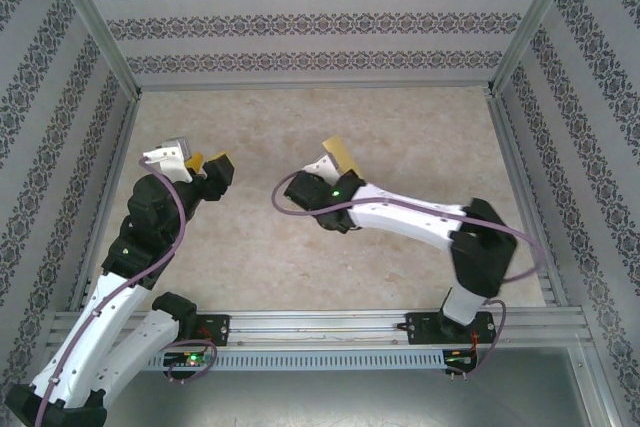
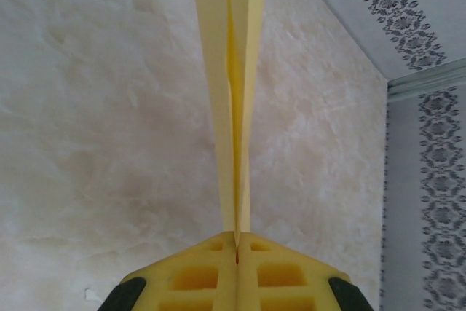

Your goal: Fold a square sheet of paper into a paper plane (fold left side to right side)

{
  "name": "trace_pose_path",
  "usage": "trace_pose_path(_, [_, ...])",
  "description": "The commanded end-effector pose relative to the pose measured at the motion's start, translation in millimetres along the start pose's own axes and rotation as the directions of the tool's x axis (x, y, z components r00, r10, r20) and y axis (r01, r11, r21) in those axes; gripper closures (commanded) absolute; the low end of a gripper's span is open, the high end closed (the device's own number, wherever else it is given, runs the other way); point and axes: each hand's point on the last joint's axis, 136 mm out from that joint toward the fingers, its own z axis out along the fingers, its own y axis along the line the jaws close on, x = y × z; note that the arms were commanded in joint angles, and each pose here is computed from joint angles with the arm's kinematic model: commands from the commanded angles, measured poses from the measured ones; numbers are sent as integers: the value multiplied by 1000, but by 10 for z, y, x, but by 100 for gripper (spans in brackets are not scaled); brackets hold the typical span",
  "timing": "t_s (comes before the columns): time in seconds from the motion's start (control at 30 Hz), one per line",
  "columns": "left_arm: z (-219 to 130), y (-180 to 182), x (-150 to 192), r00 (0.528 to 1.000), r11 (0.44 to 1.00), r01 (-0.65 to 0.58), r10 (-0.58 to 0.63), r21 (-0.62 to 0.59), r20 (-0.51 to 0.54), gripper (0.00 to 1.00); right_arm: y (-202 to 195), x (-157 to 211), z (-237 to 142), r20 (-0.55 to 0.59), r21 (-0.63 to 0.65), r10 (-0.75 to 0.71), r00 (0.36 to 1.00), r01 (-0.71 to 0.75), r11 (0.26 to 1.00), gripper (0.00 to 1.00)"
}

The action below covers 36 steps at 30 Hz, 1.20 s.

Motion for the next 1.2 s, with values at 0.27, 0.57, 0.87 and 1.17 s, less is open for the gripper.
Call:
trace_pose_path(0.27, [31,169,74,999,996,-36,33,-81,-35,31,720,296,467,-223,2,-200,954,205,979,87])
trace_pose_path(0.57, [144,121,155,997,998,-25,20,-55,-80,29,905,306,353,-242,-197,-114,964,67,978,57])
trace_pose_path(0.87, [418,11,393,983,999,49,-48,4,-175,24,431,197,-45,-191,-388,162,968,-226,893,32])
trace_pose_path(1.17, [788,-109,986,898,958,283,-252,37,-360,32,-167,304,-61,-177,-528,493,852,-504,683,12])
